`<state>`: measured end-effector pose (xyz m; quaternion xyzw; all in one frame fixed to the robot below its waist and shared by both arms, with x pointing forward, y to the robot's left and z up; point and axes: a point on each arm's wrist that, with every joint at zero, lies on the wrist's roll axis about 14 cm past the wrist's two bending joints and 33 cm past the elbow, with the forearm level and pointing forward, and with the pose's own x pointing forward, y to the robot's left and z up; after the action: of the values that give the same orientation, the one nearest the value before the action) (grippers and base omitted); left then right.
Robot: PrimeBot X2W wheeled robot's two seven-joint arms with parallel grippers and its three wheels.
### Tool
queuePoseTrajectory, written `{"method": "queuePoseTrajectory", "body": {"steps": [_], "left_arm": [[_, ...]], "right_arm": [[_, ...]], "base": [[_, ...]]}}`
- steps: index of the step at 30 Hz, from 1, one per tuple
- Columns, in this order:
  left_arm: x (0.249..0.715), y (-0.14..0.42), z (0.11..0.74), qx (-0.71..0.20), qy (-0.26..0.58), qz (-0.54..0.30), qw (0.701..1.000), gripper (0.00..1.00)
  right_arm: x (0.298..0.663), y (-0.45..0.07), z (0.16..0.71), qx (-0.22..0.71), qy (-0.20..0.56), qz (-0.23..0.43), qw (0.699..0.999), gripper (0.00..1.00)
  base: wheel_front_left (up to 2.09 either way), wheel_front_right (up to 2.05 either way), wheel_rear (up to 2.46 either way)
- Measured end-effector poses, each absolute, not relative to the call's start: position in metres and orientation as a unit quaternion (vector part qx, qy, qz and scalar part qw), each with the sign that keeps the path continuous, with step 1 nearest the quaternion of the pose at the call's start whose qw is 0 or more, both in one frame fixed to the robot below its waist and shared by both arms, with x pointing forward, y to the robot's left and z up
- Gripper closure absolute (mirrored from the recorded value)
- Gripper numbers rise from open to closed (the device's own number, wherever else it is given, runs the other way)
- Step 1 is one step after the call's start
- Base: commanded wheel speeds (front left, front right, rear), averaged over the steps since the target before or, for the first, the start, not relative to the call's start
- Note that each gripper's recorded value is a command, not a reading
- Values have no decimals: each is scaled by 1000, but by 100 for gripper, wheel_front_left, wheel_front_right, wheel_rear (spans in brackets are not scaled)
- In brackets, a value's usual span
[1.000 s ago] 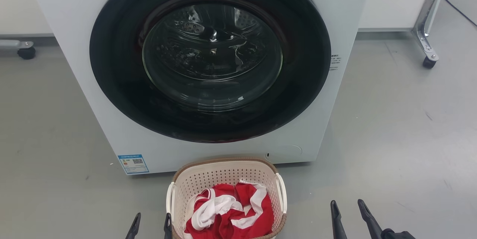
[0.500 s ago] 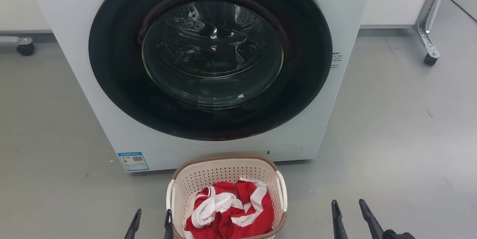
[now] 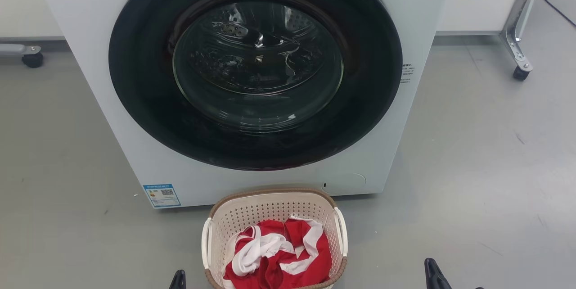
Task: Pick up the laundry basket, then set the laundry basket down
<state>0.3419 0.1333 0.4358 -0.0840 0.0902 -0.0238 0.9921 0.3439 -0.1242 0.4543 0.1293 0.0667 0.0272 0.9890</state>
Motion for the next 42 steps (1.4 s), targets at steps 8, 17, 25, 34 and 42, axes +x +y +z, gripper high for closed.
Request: {"method": "queuePoseTrajectory", "body": {"steps": [8,17,25,34,42], "left_arm": [[343,140,431,-143,109,-5,984,100],[347,148,431,-210,120,14,970,100],[348,154,429,-268,129,30,954,100],[353,160,432,-343,130,38,929,100],[357,164,436,-398,125,44,908,100]], "right_arm": [[346,-133,450,182,85,10,980,100],[349,-143,447,245,99,-9,964,100],[353,-150,446,301,106,-24,947,100],[358,-159,447,368,108,-35,923,100],[359,-165,446,422,109,-46,899,100]], "base": [[0,0,0],[0,0,0],[0,0,0],[0,0,0],[0,0,0]]}}
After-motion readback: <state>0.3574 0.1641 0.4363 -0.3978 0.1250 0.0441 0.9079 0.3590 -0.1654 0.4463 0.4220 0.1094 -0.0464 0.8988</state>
